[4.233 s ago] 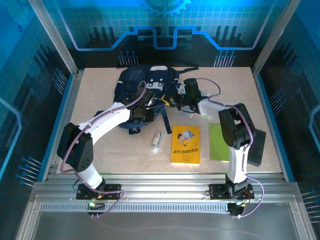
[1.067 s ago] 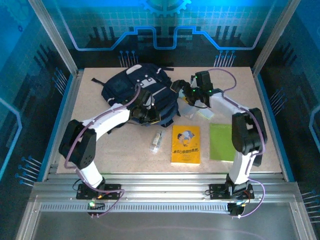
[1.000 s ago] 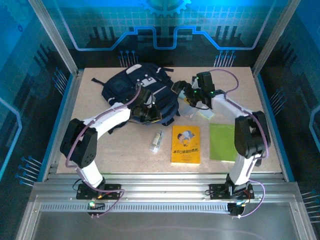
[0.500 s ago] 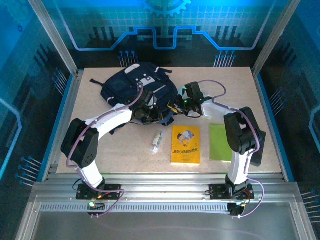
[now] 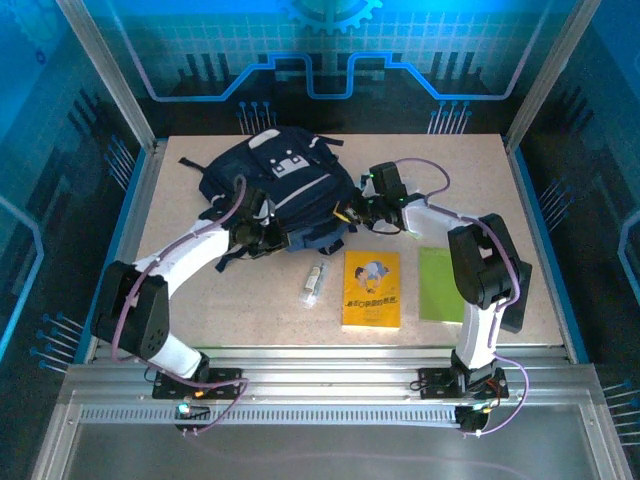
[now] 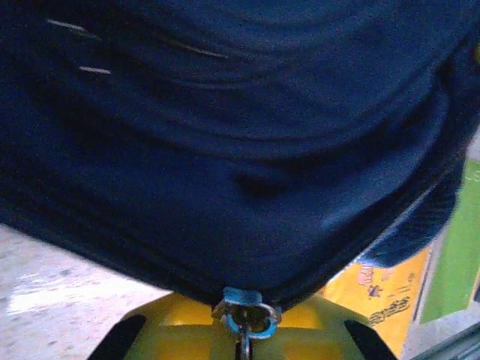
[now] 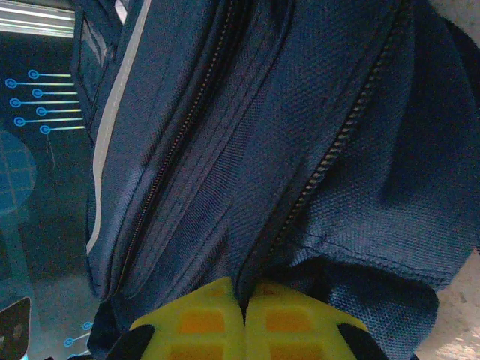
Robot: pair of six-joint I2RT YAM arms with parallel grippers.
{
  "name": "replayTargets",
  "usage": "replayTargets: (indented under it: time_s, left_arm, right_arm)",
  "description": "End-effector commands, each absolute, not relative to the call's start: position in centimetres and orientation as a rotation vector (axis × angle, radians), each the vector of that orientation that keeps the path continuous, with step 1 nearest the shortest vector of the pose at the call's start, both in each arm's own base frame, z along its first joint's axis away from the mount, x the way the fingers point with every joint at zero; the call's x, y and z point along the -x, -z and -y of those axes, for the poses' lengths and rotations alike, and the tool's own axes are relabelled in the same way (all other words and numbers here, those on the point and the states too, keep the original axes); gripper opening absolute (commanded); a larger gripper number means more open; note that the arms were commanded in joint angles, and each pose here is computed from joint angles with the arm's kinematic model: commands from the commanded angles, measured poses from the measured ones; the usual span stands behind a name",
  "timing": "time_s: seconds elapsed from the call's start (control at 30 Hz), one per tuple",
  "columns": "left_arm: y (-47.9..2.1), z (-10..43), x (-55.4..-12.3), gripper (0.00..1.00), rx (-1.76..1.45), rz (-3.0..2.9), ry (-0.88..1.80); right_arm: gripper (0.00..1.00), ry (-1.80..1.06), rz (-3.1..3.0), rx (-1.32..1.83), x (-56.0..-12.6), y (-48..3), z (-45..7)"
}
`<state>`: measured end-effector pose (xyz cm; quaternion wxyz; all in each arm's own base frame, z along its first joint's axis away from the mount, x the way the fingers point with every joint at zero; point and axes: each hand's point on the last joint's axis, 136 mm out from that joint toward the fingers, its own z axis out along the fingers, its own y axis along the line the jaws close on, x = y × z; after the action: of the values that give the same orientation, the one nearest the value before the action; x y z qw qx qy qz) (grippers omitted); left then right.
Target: Pack books, pencil case, and school supplies into a backpack
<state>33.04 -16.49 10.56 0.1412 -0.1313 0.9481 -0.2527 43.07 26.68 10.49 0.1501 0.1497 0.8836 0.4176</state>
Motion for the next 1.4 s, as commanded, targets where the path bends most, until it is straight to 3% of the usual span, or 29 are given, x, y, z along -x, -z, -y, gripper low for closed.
replayTargets:
  time_s: [0.0,0.27,0.4,0.43,0.5,0.53,0.6,0.67,0.93,1.2,1.27,1.3,1.37]
  left_arm:
    - [-10.4,13.6,-30.2,0.0,0.401,-2.823,0.61]
    - [-8.9,7.2,-30.4,0.0,0.568,-2.785,0.432]
    - [-10.9,10.1,-32.2,0.0,0.581,-2.673,0.655]
    - [-11.4,11.3,-32.6,0.0,0.572,-2.656,0.715]
    - [-12.3,13.6,-33.4,0.0,0.519,-2.635,0.772]
    - [-12.8,15.0,-34.0,0.0,0.484,-2.623,0.79]
    - [-13.3,17.2,-34.8,0.0,0.442,-2.612,0.839]
    - [-13.7,19.2,-35.5,0.0,0.406,-2.606,0.892]
    - [-13.3,22.9,-35.9,0.0,0.37,-2.582,0.951]
    - [-13.4,23.1,-35.5,0.0,0.366,-2.574,0.942]
    - [-13.0,23.0,-35.0,0.0,0.367,-2.591,0.934]
    - [-12.8,22.7,-34.8,0.0,0.366,-2.597,0.921]
    - [-12.3,22.1,-34.3,0.0,0.361,-2.615,0.878]
  right_arm:
    - [0.0,-0.989,-2.444,-0.521,-46.8,-10.7,-22.0]
    - [0.0,-0.95,-2.432,-0.465,-47.3,-12.1,-21.5]
    - [0.01,-1.074,-2.437,-0.398,-46.8,-13.7,-23.2]
    - [0.15,-1.111,-2.44,-0.38,-46.2,-14.4,-23.6]
    - [0.63,-1.138,-2.445,-0.364,-44.6,-15.4,-23.7]
    - [0.78,-1.146,-2.449,-0.365,-43.7,-15.8,-23.6]
    - [0.93,-1.156,-2.447,-0.364,-42.3,-16.4,-23.4]
    - [0.99,-1.173,-2.452,-0.345,-41.1,-16.6,-23.4]
    - [1.0,-1.248,-2.526,-0.445,-37.7,-13.3,-24.7]
    - [1.0,-1.345,-2.502,-0.526,-40.3,-11.1,-27.8]
    - [0.91,-1.312,-2.517,-0.551,-41.2,-9.8,-28.0]
    - [0.81,-1.279,-2.525,-0.575,-41.6,-9.1,-27.8]
    - [0.47,-1.233,-2.532,-0.613,-42.1,-7.7,-27.3]
